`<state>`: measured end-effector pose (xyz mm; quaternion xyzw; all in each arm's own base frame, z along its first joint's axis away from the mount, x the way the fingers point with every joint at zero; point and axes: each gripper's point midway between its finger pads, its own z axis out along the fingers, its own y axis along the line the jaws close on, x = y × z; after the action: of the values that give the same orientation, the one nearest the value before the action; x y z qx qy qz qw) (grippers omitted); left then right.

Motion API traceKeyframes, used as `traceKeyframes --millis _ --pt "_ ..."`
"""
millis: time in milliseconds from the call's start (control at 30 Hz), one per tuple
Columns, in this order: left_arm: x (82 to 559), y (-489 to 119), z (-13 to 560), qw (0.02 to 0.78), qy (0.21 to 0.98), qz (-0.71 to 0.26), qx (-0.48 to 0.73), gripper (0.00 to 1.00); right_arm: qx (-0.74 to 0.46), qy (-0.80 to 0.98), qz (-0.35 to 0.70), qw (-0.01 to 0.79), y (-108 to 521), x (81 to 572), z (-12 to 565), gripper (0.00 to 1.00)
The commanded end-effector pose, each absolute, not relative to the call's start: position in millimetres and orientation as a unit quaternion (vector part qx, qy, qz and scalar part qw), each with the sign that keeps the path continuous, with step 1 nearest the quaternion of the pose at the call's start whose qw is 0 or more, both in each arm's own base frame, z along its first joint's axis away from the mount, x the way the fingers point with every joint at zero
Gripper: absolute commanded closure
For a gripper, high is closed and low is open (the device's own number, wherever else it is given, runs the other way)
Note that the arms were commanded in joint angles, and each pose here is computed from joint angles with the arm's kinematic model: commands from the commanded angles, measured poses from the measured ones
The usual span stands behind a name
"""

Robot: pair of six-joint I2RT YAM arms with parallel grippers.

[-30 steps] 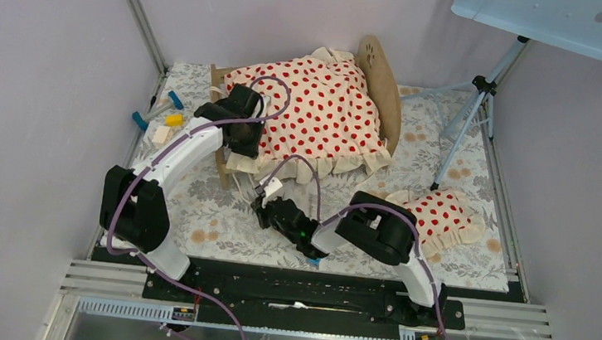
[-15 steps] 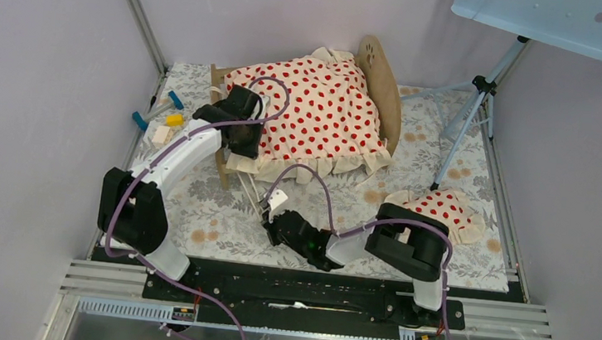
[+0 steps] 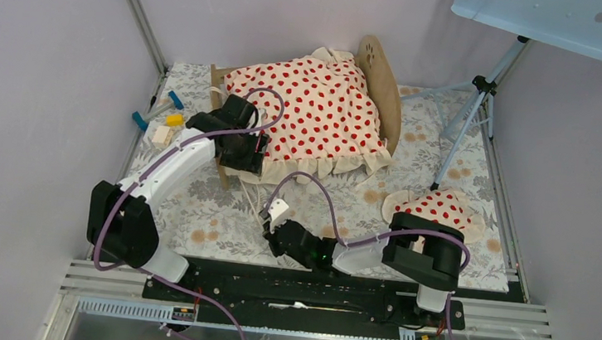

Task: Set up the pet bed
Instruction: Cross the ropes on the bed frame.

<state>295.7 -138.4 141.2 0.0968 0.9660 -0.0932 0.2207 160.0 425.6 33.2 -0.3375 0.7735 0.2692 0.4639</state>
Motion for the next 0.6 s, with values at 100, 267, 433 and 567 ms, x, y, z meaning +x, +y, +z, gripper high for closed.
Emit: traceKeyframes --millis 100,267,433,567 --pt "283.7 -142.0 162.0 0.23 0.962 -0.118 0.091 0.37 -0.338 0.791 0.253 0.444 406.6 142.6 26.9 1.0" --pt "283.9 -145.6 177.4 0.25 0.955 -0.133 0.091 0.37 -0.345 0.794 0.251 0.433 403.0 133.9 20.0 1.0" --pt "281.9 -145.9 183.3 0.268 0.949 -0.142 0.09 0.35 -0.345 0.797 0.255 0.425 406.4 130.5 12.9 1.0" --pt "279.2 -144.4 183.2 0.279 0.946 -0.145 0.084 0.31 -0.33 0.805 0.238 0.433 410.4 138.5 13.4 0.96"
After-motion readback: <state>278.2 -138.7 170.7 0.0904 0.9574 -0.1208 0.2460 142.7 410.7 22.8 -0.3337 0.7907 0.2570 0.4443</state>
